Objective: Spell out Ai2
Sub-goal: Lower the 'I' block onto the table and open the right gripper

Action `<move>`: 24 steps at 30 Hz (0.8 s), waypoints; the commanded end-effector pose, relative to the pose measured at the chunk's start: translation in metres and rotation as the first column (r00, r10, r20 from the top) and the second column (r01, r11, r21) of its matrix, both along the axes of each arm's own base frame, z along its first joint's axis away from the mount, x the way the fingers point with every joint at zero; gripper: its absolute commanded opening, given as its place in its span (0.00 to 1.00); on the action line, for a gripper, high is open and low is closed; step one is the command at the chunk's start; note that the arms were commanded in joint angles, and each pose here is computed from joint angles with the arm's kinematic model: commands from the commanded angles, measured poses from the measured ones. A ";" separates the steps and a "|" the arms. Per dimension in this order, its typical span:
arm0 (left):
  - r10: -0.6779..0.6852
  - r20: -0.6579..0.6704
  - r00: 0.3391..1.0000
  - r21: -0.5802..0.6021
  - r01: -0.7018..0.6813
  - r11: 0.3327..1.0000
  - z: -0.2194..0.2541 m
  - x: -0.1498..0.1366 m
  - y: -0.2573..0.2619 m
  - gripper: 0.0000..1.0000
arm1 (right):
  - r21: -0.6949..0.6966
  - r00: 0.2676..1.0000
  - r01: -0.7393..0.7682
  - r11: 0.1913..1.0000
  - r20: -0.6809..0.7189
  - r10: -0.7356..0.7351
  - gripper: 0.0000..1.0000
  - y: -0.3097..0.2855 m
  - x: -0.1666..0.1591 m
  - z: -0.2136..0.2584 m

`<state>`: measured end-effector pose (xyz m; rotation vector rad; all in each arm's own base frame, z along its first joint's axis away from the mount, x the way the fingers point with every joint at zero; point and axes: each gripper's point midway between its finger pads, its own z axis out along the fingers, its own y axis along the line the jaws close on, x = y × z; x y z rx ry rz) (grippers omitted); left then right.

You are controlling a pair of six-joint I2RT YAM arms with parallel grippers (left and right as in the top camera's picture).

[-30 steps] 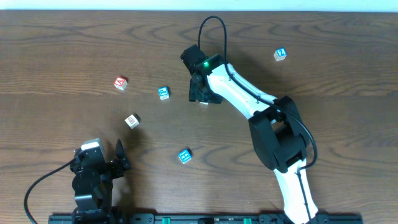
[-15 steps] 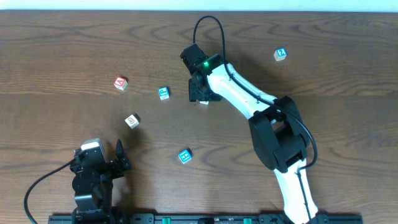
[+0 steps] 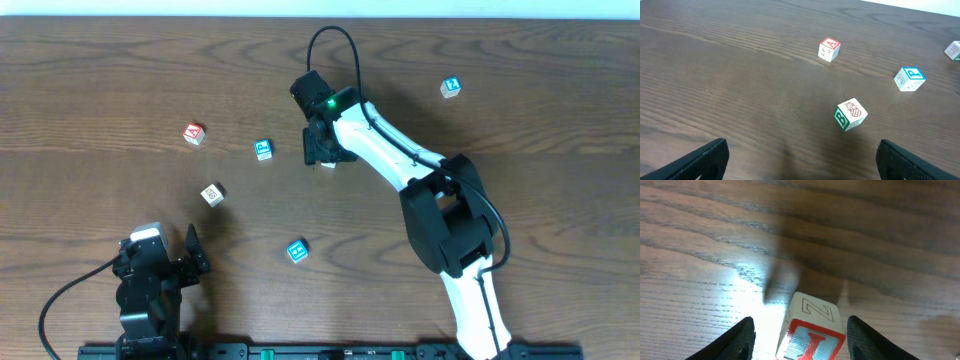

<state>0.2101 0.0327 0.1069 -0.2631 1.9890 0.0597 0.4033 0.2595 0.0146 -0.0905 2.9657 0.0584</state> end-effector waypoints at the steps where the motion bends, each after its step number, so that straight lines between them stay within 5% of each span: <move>1: 0.007 -0.009 1.000 -0.011 -0.007 1.000 -0.006 0.000 0.000 0.95 | 0.004 0.998 0.064 0.998 -0.005 -0.064 0.58 -0.002 0.003 -0.001; 18: 0.007 -0.009 1.000 -0.011 -0.007 1.000 -0.006 0.000 0.000 0.95 | 0.040 0.999 0.034 0.999 0.012 -0.034 0.58 0.006 0.008 0.001; 24: 0.007 -0.009 1.000 -0.011 -0.007 1.000 -0.006 0.000 0.000 0.95 | 0.020 0.996 0.062 0.998 0.061 -0.063 0.68 -0.005 0.023 0.003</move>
